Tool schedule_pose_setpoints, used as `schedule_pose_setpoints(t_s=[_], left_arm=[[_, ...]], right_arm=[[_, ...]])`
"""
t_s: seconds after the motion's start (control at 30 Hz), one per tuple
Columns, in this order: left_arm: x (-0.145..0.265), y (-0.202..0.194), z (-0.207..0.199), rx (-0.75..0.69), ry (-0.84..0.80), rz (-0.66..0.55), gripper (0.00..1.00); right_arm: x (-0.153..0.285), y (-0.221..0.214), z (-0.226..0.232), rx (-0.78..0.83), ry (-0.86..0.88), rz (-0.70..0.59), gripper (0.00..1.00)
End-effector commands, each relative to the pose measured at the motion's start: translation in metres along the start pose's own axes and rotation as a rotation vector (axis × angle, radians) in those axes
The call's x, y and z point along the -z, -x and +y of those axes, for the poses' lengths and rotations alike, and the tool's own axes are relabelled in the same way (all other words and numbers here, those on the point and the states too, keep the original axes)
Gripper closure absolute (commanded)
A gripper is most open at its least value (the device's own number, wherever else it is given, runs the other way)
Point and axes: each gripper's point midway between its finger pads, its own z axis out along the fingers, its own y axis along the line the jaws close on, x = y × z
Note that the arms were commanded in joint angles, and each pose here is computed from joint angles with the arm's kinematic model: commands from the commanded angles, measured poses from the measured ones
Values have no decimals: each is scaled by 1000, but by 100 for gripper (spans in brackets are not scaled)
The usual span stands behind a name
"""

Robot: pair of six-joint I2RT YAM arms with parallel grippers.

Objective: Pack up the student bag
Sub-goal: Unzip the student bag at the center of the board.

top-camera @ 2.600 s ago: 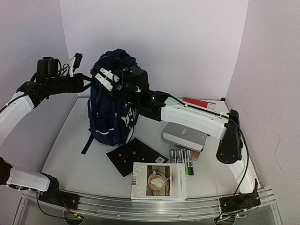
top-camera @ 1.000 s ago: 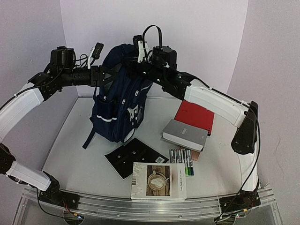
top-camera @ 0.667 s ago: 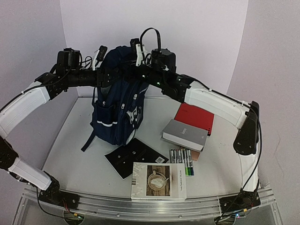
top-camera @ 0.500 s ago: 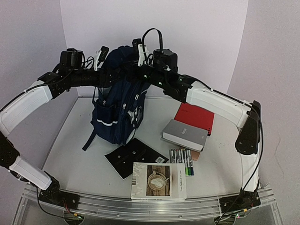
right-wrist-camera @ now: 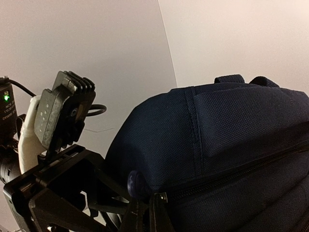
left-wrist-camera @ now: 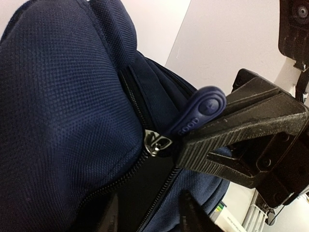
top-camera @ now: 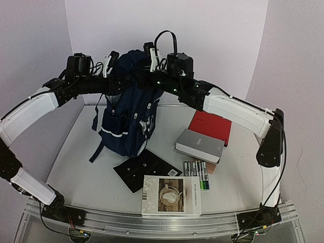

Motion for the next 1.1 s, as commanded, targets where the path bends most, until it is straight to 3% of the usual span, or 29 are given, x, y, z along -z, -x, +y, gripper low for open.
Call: schedule_pose_setpoints(t_s=[0.0, 0.1, 0.43, 0.73, 1.0, 1.07], left_arm=[[0, -2, -8, -21, -62, -8, 89], [2, -20, -3, -5, -34, 43, 100], [15, -96, 23, 67, 102, 216, 100], [20, -88, 6, 65, 24, 191, 100], [26, -85, 5, 55, 40, 183, 100], [29, -83, 1, 67, 24, 176, 90]], right_arm=[[46, 101, 28, -5, 49, -216, 100], [51, 104, 21, -2, 3, -200, 97], [71, 117, 8, -52, -89, -188, 91], [48, 90, 16, -84, -16, -129, 88], [38, 62, 31, 13, 67, -39, 63], [36, 51, 33, 43, 55, -5, 61]])
